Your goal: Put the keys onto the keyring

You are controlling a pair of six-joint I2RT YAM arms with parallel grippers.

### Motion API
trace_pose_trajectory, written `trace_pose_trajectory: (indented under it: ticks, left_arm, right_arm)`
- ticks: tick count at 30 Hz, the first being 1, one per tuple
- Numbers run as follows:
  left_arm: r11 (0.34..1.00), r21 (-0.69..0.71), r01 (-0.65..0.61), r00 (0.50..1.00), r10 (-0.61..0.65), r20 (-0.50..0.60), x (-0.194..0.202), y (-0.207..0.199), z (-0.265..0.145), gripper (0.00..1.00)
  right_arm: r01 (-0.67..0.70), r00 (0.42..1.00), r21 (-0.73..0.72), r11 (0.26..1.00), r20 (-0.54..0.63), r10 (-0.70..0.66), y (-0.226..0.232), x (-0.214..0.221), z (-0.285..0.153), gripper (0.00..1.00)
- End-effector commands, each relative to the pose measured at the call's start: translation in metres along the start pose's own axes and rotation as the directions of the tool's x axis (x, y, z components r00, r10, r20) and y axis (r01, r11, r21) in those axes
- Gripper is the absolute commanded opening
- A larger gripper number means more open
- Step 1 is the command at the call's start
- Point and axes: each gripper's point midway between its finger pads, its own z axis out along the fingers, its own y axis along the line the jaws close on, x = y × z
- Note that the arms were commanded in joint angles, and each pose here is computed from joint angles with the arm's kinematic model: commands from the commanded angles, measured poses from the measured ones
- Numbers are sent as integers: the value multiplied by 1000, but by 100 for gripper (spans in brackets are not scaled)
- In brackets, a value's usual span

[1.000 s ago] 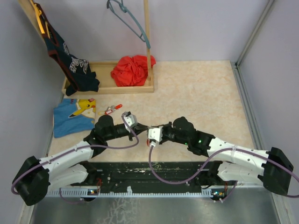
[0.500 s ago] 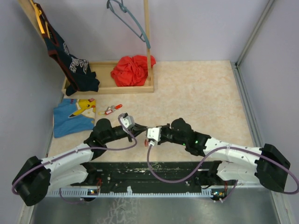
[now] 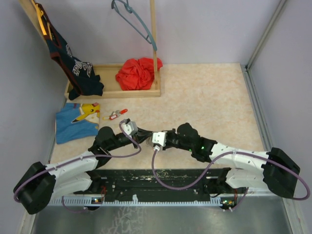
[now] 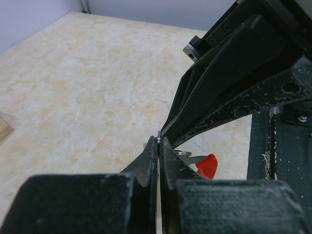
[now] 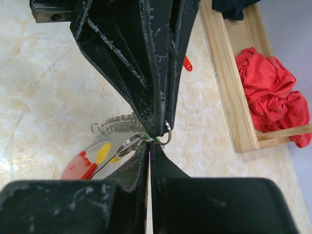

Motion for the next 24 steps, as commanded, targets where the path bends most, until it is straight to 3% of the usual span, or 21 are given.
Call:
trace_pose_trajectory:
  ticks: [1, 12, 16, 20, 24]
  left_arm:
    - [998, -55, -39, 996, 43, 84, -19, 9, -3, 0]
    - [987, -128, -98, 985, 115, 132, -26, 17, -13, 0]
    - [988, -110, -106, 983, 121, 140, -26, 15, -10, 1]
    - [987, -123, -99, 987, 113, 117, -17, 17, -11, 23]
    - [985, -146, -95, 990, 109, 91, -9, 21, -15, 30]
  right_arm:
    - [-6, 998, 27, 1000, 55, 4, -8, -20, -8, 0]
    - [-90, 996, -57, 994, -2, 90, 13, -9, -16, 0]
    - [-92, 996, 4, 996, -6, 92, 0, -9, -14, 0]
    - [-60, 998, 76, 995, -15, 61, -22, -17, -16, 0]
    - [-40, 999, 114, 993, -13, 41, -40, -24, -14, 0]
